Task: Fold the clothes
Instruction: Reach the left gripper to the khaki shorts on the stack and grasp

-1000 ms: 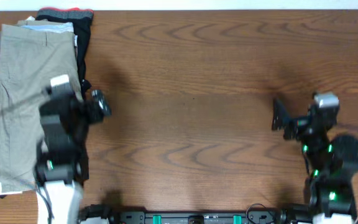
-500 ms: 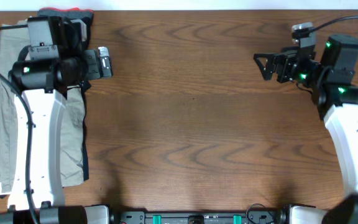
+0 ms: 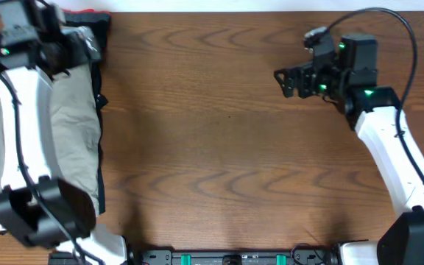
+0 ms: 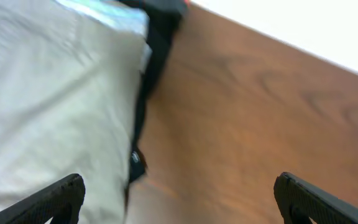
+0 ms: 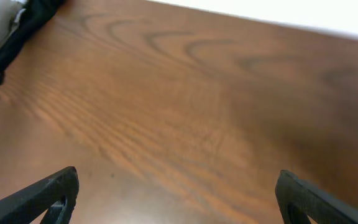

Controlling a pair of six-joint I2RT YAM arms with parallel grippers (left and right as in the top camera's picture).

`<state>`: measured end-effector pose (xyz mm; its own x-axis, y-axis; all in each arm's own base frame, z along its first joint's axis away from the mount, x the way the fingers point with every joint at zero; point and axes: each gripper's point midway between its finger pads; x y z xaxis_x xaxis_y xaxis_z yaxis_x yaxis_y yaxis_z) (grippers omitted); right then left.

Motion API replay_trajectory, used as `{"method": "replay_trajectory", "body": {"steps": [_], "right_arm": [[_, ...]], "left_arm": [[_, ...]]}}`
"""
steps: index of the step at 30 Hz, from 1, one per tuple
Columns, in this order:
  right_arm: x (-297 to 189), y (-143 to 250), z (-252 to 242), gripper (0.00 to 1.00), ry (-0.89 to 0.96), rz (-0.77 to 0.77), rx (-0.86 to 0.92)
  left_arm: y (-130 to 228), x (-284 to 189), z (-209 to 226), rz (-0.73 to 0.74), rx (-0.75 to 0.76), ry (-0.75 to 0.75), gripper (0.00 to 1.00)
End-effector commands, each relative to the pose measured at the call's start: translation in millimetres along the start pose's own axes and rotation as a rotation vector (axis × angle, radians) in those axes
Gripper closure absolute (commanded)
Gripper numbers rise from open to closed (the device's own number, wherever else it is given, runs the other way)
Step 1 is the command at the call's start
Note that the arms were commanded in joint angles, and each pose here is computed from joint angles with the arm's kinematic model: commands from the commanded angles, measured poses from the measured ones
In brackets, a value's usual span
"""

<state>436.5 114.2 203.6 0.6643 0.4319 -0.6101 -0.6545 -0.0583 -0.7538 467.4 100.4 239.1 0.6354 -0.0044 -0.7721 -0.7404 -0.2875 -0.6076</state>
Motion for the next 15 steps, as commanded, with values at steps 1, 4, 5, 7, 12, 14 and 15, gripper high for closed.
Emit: {"method": "replay_trajectory", "body": {"steps": [1, 4, 5, 7, 12, 14, 15], "right_arm": [[-2.3, -8.7, -6.7, 0.01, 0.094, -0.016, -0.045], [0.7, -1.4, -3.7, 0.01, 0.088, 0.013, -0.042], [1.9, 2.7, -3.9, 0.01, 0.088, 0.029, -0.038], [4.8, 11.8, -4.8, 0.01, 0.085, 0.064, -0.027], [16.2, 41.9, -10.4, 0.01, 0.090, 0.178, 0.005], [21.5, 52.4, -12.7, 0.01, 0.090, 0.216, 0.017], [24.3, 56.5, -13.8, 0.01, 0.090, 0.230, 0.021]], "left_arm": [[-18.3, 15.7, 24.0, -0.010, -0.045, -0.040, 0.02], [-27.0, 34.3, 54.5, -0.030, -0.060, -0.145, 0.02], [-30.0, 39.6, 69.5, -0.043, -0.065, -0.206, 0.02], [-35.6, 46.3, 103.7, -0.071, -0.062, -0.362, 0.02], [-42.4, 60.1, 156.1, -0.096, -0.013, -0.530, 0.01], [-42.0, 67.6, 166.5, -0.101, -0.026, -0.531, 0.00], [-42.0, 73.2, 171.4, -0.105, -0.032, -0.523, 0.00]]}}
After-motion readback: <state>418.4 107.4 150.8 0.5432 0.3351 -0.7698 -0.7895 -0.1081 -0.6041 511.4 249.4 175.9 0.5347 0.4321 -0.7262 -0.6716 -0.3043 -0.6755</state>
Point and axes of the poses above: each gripper's point midway between its finger pads, its own x axis out along the fingers, its own z axis along the line the jaws close on, y = z × x, and after that the axes turned 4 degrees about x, right-handed
